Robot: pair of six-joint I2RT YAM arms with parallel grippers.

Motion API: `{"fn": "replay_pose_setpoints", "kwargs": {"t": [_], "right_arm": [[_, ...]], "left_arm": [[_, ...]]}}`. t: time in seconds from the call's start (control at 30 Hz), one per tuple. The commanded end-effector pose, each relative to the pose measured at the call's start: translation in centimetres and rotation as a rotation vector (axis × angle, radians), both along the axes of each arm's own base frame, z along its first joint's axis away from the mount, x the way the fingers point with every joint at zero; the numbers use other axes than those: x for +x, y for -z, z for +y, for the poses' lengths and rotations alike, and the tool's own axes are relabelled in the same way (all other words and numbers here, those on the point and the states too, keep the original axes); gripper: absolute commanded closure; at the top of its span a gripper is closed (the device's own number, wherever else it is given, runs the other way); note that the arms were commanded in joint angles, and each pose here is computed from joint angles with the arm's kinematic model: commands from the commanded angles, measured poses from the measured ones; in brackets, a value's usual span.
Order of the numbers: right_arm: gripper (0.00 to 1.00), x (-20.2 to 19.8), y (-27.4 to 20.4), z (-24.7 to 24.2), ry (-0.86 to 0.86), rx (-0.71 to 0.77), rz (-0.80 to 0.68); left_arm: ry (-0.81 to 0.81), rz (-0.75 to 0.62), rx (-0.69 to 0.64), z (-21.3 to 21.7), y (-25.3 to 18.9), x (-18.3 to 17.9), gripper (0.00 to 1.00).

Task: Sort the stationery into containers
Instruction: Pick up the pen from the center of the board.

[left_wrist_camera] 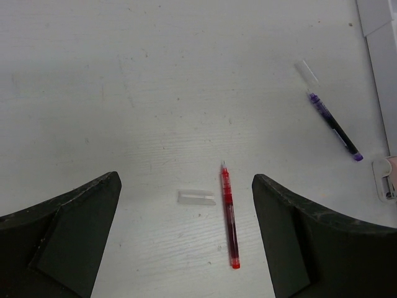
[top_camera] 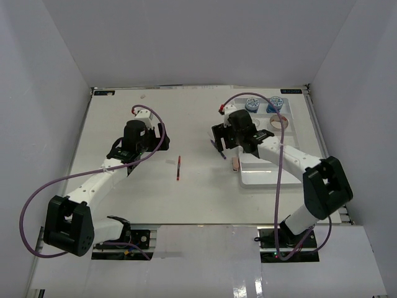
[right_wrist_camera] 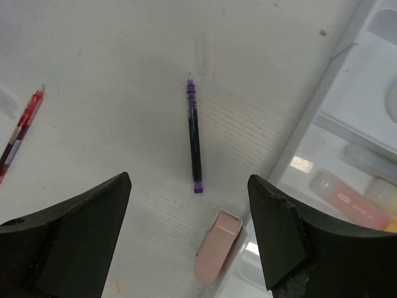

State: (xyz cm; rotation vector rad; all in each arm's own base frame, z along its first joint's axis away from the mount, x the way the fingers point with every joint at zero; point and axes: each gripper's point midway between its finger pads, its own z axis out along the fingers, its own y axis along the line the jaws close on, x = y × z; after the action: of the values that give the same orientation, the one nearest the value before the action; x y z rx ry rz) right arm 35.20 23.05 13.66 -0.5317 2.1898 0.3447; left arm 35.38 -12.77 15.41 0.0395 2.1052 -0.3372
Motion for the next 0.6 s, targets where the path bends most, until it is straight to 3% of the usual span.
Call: {"fn": "replay_pose_setpoints", "kwargs": {"t": [0.0, 0.3, 0.47, 0.57], "right_arm": [[0.19, 0.0, 1.3, 1.3, -0.080, -0.076, 0.041], [0.36, -0.2, 8.1, 2.2, -0.120, -0.148, 0.207], [0.49, -0.4, 10.0, 2.0, -0.134, -0.181, 0.244], [0.52, -0.6, 10.7, 1.9, -0.132, -0.199, 0.258]], "left_arm": [[-0.018, -0.025, -0.005, 0.3, -1.2, 0.5, 0.02], [-0.011, -0.021, -0.007, 0.1, -1.1, 0.4, 0.02], [-0.005, -0.021, -0.012, 0.0, -1.2, 0.4, 0.02], [-0.005, -0.020, -0.011, 0.0, -1.1, 0.4, 0.02]]}}
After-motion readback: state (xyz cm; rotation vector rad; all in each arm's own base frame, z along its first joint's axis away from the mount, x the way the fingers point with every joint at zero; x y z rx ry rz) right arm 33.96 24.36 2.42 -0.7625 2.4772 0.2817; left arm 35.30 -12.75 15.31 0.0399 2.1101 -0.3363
